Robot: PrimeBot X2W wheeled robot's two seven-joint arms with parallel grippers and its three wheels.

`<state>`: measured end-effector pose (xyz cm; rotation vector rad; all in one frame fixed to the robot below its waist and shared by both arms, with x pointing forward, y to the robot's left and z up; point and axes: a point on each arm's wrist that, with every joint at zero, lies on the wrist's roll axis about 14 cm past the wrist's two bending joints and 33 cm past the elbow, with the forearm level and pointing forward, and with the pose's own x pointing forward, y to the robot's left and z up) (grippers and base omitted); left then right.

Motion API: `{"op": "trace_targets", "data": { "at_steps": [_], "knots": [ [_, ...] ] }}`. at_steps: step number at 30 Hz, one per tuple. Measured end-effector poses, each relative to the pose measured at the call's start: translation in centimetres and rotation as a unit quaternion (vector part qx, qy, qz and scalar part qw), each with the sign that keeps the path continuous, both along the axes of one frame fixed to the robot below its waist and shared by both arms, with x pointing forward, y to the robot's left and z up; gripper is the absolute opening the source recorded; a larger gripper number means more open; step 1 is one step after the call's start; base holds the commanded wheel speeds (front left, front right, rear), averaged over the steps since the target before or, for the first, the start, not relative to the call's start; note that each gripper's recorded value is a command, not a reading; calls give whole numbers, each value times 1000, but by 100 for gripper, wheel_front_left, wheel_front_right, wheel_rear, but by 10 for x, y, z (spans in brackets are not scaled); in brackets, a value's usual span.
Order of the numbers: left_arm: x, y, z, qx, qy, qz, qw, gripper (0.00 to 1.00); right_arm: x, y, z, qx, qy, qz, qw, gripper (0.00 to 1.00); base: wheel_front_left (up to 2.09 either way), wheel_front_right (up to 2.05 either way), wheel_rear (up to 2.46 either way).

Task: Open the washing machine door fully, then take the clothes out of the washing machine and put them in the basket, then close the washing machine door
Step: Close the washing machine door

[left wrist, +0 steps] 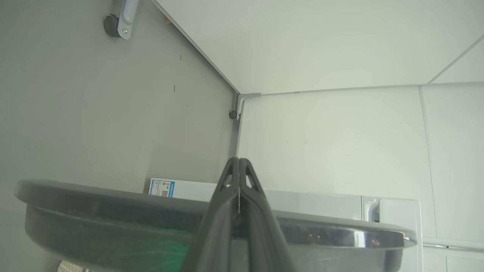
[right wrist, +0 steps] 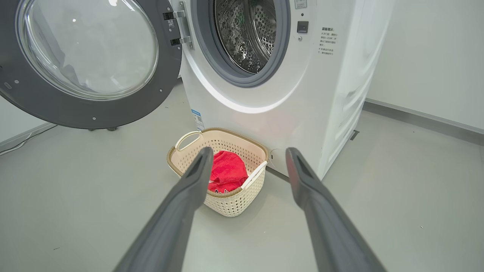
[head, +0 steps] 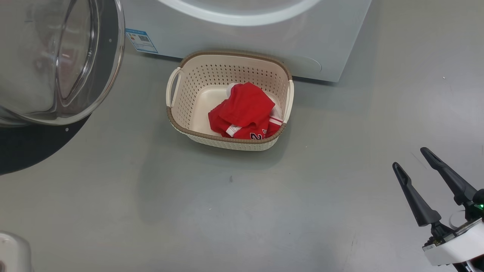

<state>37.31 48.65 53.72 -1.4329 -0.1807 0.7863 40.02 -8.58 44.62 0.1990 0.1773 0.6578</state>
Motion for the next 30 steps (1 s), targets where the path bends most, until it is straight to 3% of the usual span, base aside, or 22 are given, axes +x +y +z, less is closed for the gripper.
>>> {"op": "trace_targets", "data": {
  "at_steps": [11, 30],
  "knots": [
    [4, -4, -1, -6, 3, -19, 1000, 0, 4, -4, -3, -3, 2, -7, 1000, 100, 0, 0, 0],
    [2, -32, 3, -21, 13, -119, 993, 0, -2, 15, 3, 12, 0, 16, 1000, 100, 0, 0, 0]
  ]
}}
